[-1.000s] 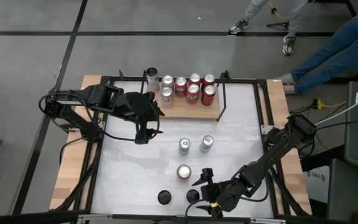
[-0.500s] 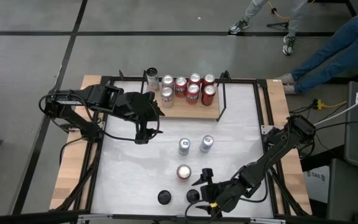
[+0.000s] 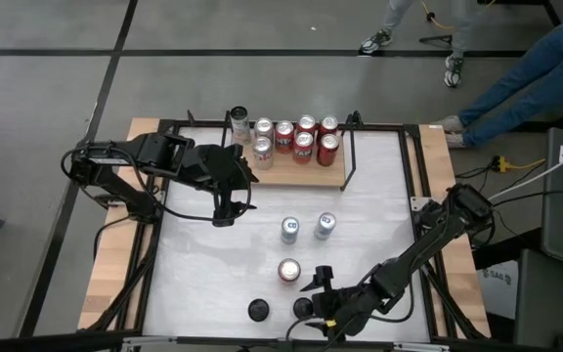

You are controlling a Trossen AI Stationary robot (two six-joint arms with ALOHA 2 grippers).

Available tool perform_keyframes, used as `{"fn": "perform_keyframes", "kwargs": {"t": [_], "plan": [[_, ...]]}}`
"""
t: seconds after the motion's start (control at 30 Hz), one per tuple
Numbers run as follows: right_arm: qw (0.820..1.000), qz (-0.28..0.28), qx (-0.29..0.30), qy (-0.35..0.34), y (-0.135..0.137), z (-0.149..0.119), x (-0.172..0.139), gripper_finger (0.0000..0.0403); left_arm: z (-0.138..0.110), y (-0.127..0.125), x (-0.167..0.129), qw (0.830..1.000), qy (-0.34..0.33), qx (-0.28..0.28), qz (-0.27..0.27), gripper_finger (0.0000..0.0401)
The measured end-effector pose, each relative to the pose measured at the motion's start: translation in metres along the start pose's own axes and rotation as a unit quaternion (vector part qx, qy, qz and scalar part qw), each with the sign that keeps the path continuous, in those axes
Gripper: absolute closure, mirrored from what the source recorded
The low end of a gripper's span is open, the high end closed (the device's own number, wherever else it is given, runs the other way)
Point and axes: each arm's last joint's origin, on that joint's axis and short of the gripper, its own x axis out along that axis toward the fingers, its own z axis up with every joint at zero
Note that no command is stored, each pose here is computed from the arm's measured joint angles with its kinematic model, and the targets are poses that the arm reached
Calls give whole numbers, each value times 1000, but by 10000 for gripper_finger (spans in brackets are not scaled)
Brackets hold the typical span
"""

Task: Place canned beverage on shelf
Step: Put the white and pink soda can on the shelf aligned with other white and pink soda can

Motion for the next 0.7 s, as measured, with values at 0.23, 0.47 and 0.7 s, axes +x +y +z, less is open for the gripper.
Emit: {"fn": "perform_keyframes", "kwargs": {"t": [0.23,0.47,0.7], "plan": [[1000,-2,-8,20,2,-10,13,20,0,0,0,1000,0,0,0,102],[999,-29,-17,28,2,-20,26,20,0,0,0,1000,0,0,0,102],[999,-35,-15,17,3,-19,28,20,0,0,0,1000,0,-1,0,102]]}}
